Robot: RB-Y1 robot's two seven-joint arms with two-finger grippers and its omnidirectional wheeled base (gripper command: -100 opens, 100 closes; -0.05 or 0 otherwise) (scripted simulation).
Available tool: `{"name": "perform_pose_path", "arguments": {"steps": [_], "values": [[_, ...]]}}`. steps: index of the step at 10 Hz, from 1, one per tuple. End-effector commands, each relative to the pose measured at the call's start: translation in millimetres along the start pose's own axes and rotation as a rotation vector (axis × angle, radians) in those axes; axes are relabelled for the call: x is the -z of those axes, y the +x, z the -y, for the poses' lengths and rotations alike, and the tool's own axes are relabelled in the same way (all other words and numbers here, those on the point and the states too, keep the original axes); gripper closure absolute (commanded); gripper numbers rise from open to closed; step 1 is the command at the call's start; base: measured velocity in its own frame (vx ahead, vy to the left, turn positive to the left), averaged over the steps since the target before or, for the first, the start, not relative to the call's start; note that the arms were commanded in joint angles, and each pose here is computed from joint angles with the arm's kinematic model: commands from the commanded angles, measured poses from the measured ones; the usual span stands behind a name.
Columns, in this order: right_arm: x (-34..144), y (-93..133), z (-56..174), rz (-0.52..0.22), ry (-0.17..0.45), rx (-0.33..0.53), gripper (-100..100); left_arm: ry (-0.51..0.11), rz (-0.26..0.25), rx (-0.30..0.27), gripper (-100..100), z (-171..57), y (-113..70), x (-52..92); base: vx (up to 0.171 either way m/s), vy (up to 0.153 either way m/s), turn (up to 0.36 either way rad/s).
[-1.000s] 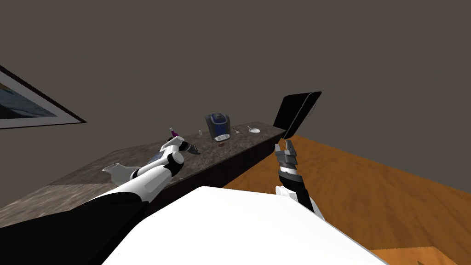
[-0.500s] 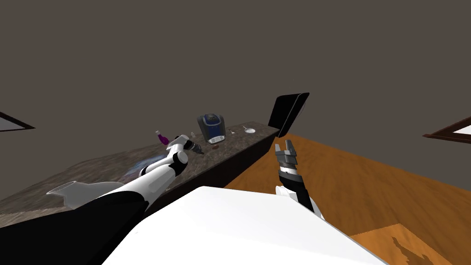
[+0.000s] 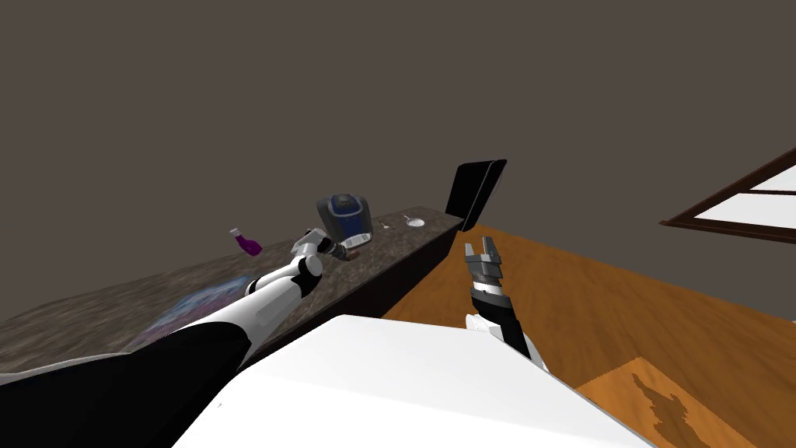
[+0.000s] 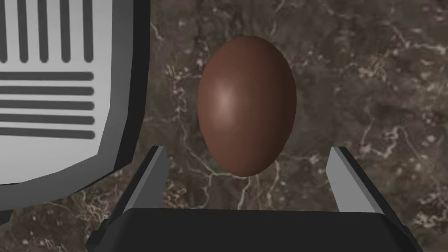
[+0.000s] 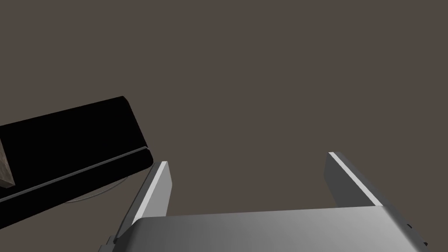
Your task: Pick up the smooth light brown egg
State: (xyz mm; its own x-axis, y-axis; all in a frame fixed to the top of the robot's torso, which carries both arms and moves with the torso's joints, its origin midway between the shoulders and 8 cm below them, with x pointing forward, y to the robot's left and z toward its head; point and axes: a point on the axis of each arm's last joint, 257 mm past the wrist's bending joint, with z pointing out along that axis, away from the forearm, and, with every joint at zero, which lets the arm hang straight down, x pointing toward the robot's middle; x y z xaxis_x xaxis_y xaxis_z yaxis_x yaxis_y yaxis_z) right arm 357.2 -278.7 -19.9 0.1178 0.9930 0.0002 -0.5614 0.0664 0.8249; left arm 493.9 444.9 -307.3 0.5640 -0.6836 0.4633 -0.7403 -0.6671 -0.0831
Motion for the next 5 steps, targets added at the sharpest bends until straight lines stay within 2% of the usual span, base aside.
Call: {"name": "perform_pose_path", "arguments": {"steps": [1,2,5], "values": [[0.0,0.0,0.0,0.000,0.000,0.000,0,0.000,0.000,0.000,0,0.0,0.0,0.0,0.016,-0.009,0.006],[0.0,0.0,0.0,0.000,0.000,0.000,0,0.008,0.001,0.013,-100,-0.4,5.7,-7.2,-0.033,0.041,-0.110],[-0.1,0.0,0.0,0.000,0.000,0.000,0,0.025,0.001,0.040,-100,-1.9,17.7,-21.5,-0.073,0.088,-0.103]]}}
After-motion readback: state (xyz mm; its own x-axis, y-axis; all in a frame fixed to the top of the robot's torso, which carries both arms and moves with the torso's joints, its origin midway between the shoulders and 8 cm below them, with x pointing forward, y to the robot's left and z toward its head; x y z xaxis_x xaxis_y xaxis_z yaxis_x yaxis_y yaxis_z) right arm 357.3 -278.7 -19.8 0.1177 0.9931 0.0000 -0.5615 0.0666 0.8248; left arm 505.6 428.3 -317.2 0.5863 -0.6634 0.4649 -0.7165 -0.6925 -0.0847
